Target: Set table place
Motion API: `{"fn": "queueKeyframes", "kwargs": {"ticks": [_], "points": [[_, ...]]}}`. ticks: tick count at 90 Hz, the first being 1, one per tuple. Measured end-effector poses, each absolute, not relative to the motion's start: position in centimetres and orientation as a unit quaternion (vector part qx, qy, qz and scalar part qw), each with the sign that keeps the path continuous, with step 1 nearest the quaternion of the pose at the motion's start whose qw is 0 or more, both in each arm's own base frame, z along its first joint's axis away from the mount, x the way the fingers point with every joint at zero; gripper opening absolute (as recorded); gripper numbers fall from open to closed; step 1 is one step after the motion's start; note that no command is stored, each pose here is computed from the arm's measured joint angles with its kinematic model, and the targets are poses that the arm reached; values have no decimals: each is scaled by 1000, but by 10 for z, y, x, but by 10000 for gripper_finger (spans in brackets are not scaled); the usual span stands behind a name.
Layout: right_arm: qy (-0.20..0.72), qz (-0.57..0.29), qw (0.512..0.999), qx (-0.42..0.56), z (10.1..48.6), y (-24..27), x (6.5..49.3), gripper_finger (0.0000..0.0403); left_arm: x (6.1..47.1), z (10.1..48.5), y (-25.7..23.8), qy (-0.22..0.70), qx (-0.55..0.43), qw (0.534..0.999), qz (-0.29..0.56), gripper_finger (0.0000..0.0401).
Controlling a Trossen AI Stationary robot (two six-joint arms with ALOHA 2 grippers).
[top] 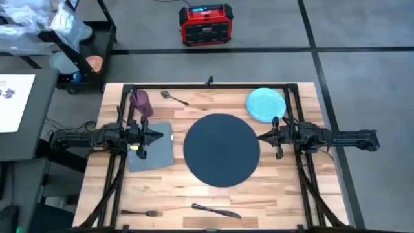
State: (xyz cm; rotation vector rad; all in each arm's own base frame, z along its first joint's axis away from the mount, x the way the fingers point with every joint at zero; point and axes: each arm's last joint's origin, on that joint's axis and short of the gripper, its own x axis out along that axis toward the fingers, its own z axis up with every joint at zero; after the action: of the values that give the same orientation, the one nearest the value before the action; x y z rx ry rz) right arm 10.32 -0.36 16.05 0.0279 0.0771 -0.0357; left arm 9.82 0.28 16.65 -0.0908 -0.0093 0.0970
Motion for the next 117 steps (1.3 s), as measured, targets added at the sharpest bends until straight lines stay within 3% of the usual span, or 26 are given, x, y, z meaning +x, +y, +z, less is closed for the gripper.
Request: {"fn": "queueKeyframes", "kwargs": {"ticks": [68,89,117], "points": [[39,-18,999,14,161,-4,103,0,98,166,3,-5,-46,998,48,0],[39,-18,999,14,161,-4,103,0,98,172,3,-29,-117,991,50,0],[38,-18,999,14,161,-4,103,0,97,172,3,-21,-93,994,49,0]]}}
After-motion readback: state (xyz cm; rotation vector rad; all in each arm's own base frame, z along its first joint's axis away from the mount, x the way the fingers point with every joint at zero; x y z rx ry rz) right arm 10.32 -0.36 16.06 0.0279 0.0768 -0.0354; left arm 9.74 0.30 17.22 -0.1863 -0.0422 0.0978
